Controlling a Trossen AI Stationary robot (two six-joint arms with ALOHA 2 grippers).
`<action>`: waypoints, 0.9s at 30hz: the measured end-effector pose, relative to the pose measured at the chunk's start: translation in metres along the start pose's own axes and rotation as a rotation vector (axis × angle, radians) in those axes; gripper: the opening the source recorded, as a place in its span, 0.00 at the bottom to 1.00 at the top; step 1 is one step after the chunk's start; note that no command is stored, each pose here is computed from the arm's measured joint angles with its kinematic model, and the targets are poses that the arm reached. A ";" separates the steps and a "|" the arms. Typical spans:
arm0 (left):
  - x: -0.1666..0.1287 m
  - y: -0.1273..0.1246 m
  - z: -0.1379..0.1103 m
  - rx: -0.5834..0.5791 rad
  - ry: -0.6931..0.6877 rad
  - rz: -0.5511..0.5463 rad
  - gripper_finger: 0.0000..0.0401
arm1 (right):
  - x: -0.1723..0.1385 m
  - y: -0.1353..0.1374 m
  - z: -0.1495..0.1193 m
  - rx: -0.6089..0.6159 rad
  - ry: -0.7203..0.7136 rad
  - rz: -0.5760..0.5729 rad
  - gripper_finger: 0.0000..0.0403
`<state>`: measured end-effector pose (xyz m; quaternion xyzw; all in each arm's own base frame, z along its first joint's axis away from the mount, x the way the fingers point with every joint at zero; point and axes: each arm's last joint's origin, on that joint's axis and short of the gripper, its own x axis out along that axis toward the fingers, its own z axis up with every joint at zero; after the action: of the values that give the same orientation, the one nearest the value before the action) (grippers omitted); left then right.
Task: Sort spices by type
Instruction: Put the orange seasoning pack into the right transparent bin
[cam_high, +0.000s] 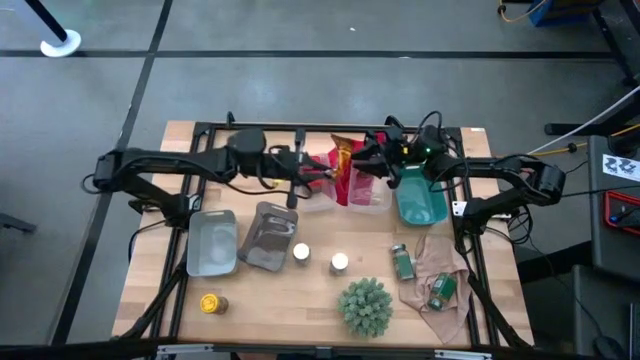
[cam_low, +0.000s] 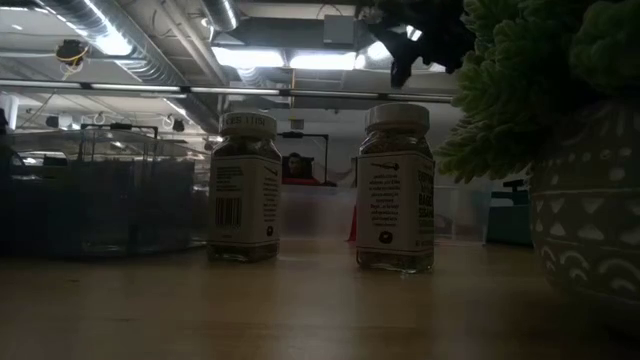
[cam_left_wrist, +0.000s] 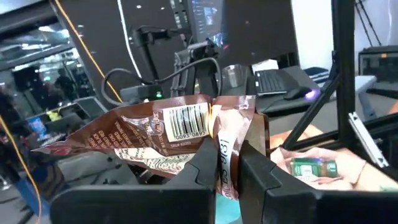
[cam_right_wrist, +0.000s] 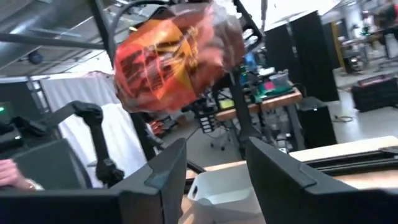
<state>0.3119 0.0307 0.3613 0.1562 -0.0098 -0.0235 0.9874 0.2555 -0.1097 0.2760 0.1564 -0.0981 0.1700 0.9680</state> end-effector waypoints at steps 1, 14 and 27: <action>0.003 0.000 -0.002 0.008 -0.005 -0.002 0.04 | 0.000 0.001 0.000 -0.004 0.004 0.015 0.41; 0.033 -0.006 -0.031 0.111 -0.020 -0.071 0.04 | 0.000 0.005 0.002 -0.034 0.040 0.128 0.41; 0.032 -0.008 -0.031 0.100 -0.002 -0.091 0.04 | -0.002 0.011 -0.002 -0.038 0.162 0.333 0.41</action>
<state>0.3444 0.0308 0.3294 0.2056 -0.0049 -0.0680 0.9763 0.2500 -0.1001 0.2768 0.1055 -0.0476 0.3381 0.9340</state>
